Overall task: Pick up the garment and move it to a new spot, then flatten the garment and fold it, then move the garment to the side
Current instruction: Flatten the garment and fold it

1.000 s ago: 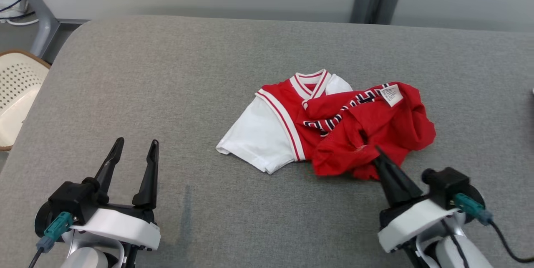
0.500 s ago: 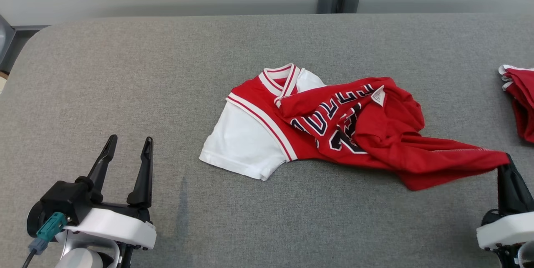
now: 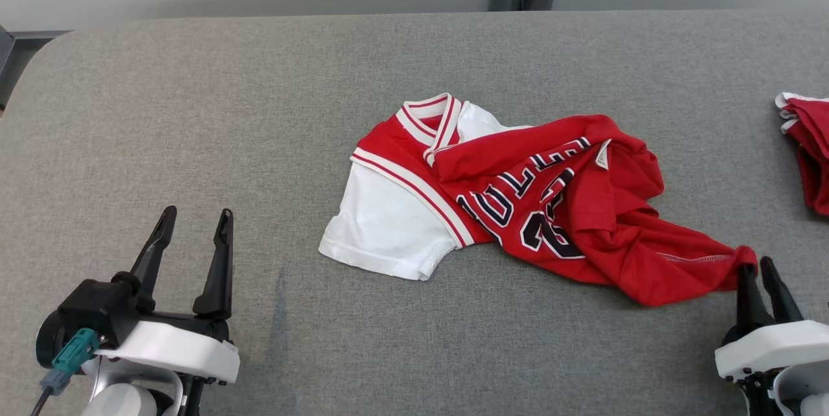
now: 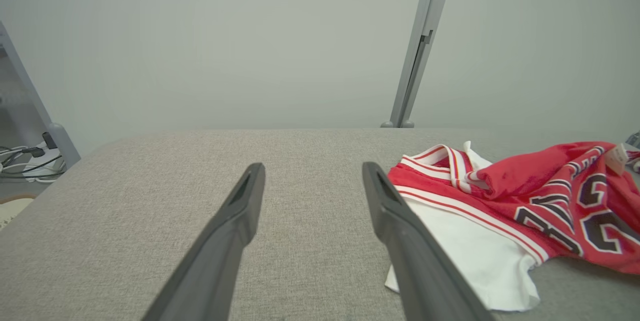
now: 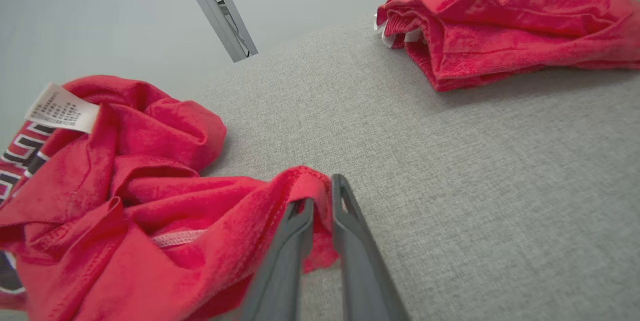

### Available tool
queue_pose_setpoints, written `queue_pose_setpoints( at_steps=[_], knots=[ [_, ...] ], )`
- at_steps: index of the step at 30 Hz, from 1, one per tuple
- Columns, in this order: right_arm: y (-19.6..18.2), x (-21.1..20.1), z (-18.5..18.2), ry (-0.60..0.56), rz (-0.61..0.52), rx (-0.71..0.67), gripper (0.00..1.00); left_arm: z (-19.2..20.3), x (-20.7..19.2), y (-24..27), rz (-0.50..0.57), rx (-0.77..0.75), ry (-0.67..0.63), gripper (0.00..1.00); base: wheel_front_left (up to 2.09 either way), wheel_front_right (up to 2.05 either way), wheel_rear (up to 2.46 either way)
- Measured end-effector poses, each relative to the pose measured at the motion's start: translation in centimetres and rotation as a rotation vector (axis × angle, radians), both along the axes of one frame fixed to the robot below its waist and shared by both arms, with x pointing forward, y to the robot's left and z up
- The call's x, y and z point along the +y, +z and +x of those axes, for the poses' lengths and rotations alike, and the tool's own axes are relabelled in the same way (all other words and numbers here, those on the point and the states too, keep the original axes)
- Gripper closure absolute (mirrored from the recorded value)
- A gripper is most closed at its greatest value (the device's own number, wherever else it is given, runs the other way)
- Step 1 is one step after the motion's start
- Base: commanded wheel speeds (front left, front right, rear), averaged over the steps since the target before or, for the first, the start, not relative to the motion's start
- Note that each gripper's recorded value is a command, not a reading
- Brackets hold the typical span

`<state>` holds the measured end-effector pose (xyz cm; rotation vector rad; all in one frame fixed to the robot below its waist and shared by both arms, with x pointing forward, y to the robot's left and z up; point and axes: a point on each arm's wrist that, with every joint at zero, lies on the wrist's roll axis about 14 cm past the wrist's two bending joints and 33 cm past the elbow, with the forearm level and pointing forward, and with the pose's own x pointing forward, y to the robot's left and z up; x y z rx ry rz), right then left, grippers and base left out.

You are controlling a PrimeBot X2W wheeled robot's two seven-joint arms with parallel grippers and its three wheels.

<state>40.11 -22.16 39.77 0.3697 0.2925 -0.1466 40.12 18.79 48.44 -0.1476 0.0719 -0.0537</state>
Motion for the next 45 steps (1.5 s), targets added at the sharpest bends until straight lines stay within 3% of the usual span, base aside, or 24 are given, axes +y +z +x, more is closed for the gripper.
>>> queue_pose_setpoints(
  at_steps=[6, 12, 20, 31, 45],
  knots=[
    [4.3, 0.8, 0.9, 0.046, -0.050, -0.147, 0.00, -0.1, 0.1, 0.8, 0.001, -0.025, 0.014, 0.00, 0.00, 0.00, 0.00],
    [9.5, 1.0, 0.5, 0.098, -0.177, -0.284, 0.00, -1.0, 0.1, 1.3, -0.002, -0.037, 0.024, 0.00, 0.00, 0.00, 0.00],
    [12.9, 1.9, -1.8, 0.144, -0.268, -0.319, 0.00, -2.6, -0.2, 2.1, -0.003, -0.054, 0.019, 0.00, 0.00, 0.00, 0.00],
    [13.2, 2.9, -5.3, 0.173, -0.275, -0.285, 0.00, -5.1, -0.1, 2.4, -0.009, -0.051, 0.037, 0.00, 0.00, 0.00, 0.00],
    [12.9, 3.4, -5.2, 0.186, -0.258, -0.276, 0.00, -5.6, 0.0, 2.4, -0.003, -0.038, 0.039, 0.00, 0.00, 0.00, 0.00]
  ],
)
